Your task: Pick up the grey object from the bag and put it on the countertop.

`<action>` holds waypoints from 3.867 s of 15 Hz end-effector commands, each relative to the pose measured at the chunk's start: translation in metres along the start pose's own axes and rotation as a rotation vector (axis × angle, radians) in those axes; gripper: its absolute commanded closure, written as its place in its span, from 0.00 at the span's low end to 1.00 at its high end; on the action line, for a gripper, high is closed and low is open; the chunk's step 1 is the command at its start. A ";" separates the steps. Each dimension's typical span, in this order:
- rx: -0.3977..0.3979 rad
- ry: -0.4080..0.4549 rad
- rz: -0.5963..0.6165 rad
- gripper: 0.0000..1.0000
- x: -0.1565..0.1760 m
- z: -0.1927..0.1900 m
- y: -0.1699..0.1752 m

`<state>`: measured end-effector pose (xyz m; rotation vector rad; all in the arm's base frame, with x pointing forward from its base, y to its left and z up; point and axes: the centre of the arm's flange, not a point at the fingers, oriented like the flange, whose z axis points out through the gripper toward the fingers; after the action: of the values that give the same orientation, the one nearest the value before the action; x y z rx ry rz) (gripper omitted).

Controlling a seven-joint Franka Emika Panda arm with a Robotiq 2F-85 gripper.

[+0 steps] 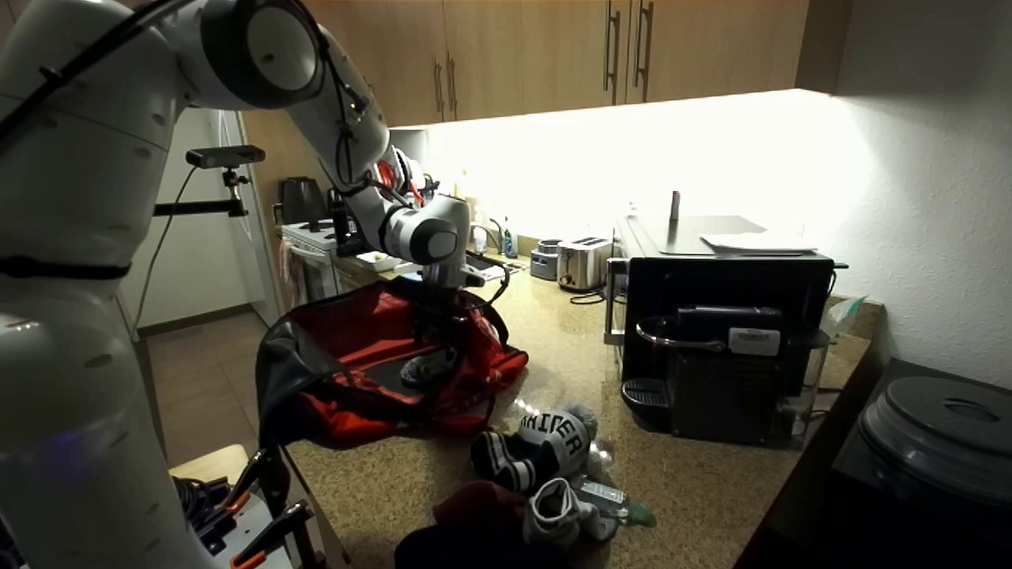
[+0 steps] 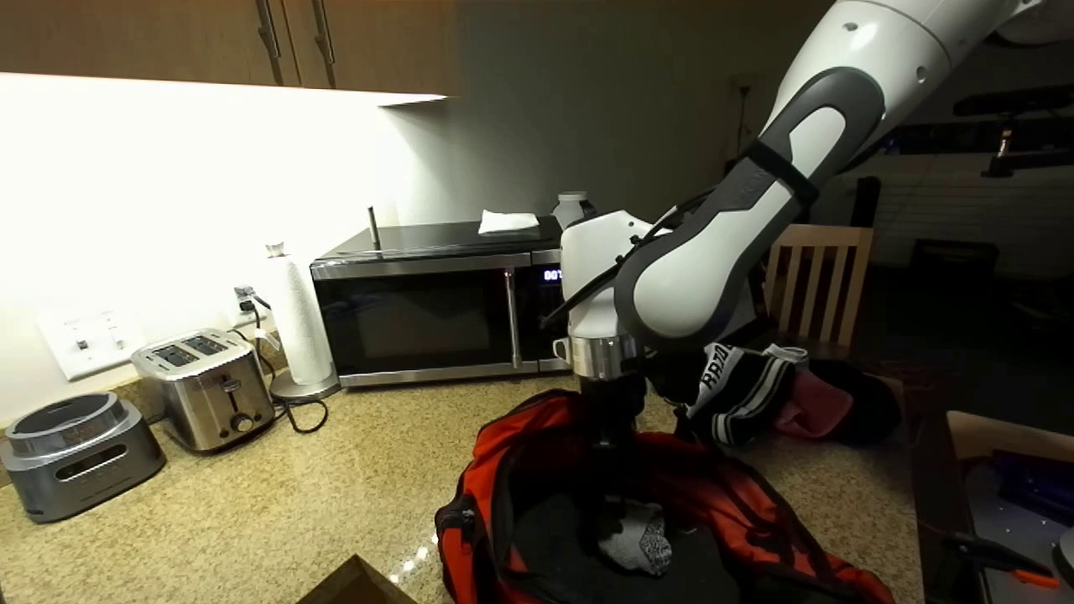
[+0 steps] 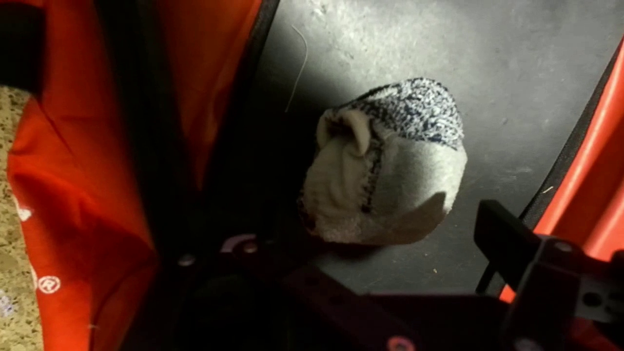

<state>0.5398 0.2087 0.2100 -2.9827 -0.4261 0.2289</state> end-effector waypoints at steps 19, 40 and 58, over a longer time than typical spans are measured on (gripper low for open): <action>-0.020 -0.054 0.052 0.90 -0.024 0.013 0.016; -0.246 0.052 0.277 0.93 -0.132 -0.186 0.068; -0.174 0.115 0.679 0.93 -0.191 -0.205 0.204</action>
<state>0.4635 -0.0509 0.4141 -3.1736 0.5353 0.1012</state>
